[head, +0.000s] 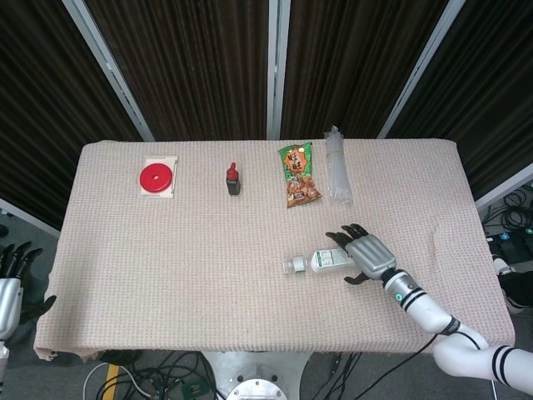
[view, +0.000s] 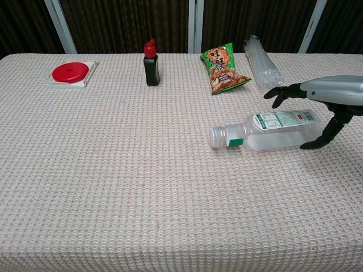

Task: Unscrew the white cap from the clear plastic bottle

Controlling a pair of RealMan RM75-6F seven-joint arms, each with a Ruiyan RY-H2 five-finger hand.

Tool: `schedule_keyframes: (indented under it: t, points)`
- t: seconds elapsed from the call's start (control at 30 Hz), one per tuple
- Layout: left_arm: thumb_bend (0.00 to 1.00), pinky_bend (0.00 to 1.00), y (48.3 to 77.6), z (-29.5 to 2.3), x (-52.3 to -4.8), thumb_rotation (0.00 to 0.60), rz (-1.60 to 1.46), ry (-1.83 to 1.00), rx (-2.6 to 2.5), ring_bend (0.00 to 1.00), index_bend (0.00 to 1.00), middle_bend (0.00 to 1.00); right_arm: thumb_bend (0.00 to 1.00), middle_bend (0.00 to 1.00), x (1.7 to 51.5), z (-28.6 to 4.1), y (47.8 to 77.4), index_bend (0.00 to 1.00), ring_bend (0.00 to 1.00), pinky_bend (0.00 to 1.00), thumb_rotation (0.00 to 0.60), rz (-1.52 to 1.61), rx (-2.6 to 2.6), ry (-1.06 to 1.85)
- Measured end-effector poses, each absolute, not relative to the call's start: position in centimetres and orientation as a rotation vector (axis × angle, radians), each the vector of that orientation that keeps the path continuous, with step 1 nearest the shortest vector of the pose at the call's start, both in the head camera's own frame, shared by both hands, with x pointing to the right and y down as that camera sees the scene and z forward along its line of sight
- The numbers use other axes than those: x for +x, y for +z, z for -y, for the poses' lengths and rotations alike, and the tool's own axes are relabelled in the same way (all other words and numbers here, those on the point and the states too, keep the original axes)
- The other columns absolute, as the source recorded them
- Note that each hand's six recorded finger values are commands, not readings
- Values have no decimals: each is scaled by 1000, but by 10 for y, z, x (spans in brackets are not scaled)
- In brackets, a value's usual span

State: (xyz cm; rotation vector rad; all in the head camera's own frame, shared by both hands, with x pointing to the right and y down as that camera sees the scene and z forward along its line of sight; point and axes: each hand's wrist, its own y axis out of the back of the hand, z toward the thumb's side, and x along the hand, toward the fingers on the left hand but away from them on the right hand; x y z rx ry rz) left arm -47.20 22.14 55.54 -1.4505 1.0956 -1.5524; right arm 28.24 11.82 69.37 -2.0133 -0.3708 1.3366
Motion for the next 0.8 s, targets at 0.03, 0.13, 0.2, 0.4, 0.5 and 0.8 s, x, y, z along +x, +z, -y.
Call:
schedule_keyframes:
  t: [0.03, 0.13, 0.2, 0.4, 0.5, 0.8]
  points:
    - [157, 21, 555, -222, -472, 600, -1096, -1552, -1450, 31, 169, 98, 111, 183, 281, -118, 695, 67, 11, 53, 600, 369, -2013, 1333]
    - [157, 21, 555, -222, -472, 600, -1098, -1551, -1450, 31, 169, 98, 123, 209, 279, -118, 697, 105, 33, 76, 600, 378, -2015, 1321]
    - [157, 20, 555, -222, -473, 600, -1097, -1552, -1451, 31, 169, 98, 129, 225, 278, -118, 698, 128, 46, 88, 600, 379, -2012, 1316]
    - [157, 20, 555, -221, -472, 600, -1092, -1553, -1454, 31, 169, 98, 185, 312, 279, -117, 701, 258, 125, 179, 600, 392, -2009, 1313]
    - [157, 20, 557, -221, -472, 600, -1087, -1554, -1458, 31, 169, 98, 261, 394, 278, -116, 704, 383, 205, 267, 600, 405, -2011, 1309]
    - [156, 21, 556, -206, -459, 600, -1116, -1455, -1529, 31, 170, 98, 406, 502, 270, -111, 698, 557, 335, 444, 600, 560, -2109, 1215]
